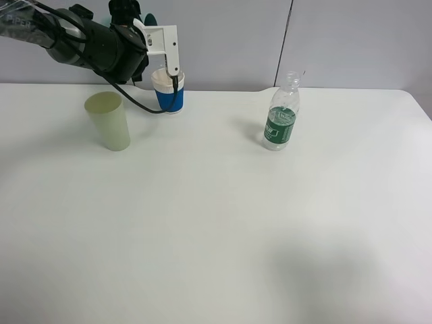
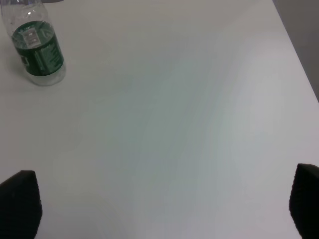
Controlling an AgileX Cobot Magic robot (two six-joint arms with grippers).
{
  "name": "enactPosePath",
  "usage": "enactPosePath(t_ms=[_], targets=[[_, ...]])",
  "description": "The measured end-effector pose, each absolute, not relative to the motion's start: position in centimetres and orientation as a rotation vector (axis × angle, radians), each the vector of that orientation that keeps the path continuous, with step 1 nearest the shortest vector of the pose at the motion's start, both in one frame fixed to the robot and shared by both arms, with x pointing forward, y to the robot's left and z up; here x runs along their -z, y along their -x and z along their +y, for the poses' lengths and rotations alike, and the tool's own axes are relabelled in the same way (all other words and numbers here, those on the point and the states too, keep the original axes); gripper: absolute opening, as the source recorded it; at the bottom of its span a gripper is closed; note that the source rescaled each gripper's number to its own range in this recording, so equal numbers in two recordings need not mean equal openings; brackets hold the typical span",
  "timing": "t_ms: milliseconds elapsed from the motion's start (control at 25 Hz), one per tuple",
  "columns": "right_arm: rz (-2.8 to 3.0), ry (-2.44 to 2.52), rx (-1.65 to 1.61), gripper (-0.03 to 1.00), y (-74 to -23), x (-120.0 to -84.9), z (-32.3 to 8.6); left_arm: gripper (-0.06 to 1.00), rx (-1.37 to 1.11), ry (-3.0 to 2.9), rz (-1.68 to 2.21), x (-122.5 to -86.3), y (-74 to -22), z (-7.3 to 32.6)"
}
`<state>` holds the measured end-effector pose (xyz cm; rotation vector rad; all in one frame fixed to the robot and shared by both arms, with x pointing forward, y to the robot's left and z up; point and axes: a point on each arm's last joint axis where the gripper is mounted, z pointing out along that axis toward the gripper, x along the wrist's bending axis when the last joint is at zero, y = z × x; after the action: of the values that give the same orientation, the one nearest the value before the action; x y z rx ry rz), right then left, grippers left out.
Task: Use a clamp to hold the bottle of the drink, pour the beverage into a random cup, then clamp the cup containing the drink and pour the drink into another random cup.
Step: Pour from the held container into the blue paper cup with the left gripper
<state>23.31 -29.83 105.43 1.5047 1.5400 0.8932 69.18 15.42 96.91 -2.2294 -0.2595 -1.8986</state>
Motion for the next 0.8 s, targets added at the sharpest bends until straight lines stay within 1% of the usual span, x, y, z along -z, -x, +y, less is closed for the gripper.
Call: enactPosePath(t_ms=[800], targets=[[1.540,-1.505,-0.893,1.00,-23.31,-105.43,-29.83,0.03,1.828,2.122,0.016,-97.26,-69.28,15.25]])
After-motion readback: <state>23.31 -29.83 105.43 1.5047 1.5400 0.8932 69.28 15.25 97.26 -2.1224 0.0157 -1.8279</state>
